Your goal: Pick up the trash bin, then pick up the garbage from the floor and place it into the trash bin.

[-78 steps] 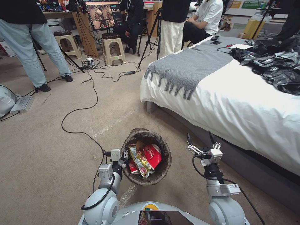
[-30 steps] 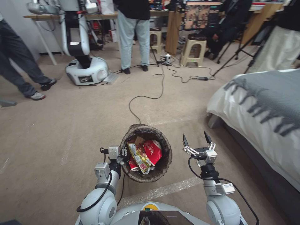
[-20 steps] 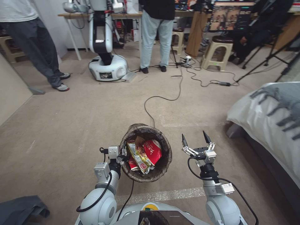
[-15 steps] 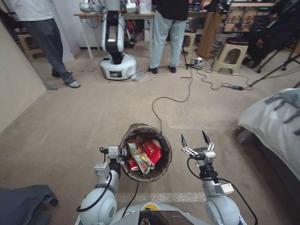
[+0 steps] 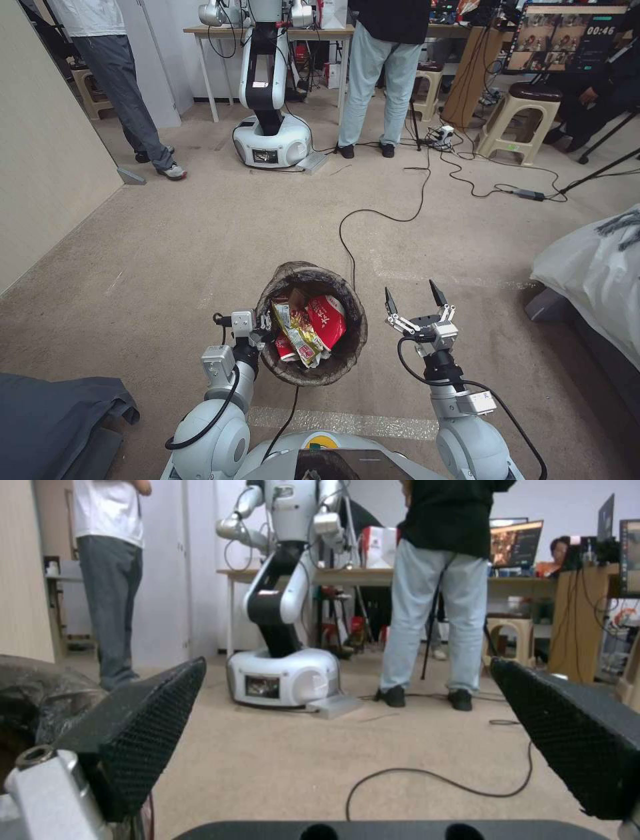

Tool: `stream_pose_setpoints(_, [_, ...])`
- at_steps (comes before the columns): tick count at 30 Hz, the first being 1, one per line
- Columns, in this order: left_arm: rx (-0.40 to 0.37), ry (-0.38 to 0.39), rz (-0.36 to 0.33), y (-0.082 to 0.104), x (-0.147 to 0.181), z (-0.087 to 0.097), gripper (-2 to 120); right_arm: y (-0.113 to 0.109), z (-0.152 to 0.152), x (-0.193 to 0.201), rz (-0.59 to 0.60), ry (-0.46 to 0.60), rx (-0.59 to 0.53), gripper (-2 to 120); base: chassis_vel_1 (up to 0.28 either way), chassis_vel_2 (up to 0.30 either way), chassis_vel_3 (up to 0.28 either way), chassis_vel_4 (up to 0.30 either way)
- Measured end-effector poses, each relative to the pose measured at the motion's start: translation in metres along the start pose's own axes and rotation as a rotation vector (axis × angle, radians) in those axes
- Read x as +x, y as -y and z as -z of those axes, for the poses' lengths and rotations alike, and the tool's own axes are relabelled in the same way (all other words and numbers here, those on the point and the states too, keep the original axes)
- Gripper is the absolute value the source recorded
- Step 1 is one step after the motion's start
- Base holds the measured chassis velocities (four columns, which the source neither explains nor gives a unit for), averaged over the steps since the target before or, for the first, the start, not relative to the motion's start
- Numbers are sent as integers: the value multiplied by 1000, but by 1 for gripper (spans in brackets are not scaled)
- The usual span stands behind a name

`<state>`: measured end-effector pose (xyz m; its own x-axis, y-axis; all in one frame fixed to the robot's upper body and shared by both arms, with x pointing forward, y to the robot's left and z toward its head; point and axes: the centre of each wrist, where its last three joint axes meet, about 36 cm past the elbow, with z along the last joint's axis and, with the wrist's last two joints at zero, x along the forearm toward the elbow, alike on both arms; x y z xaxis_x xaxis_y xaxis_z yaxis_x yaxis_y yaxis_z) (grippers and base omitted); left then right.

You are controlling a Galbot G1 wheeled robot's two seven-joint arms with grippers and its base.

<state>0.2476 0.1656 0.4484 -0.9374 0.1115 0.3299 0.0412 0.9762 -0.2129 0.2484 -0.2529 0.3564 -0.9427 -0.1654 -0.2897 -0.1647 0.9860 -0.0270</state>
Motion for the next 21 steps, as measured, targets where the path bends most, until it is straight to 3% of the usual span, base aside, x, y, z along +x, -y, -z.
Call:
stream_pose_setpoints(8, [3, 12, 22, -5, -2, 3, 3, 0, 0, -2, 4, 5, 1, 100, 0, 0, 0, 0])
stream_pose_setpoints(17, [73, 5, 166, -31, -14, 17, 3, 0, -5, 3, 16, 15, 7, 100, 0, 0, 0, 0])
stream_pose_setpoints(21, [112, -25, 233, -43, -21, 11, 3, -1, -5, 4, 18, 21, 6, 100, 0, 0, 0, 0])
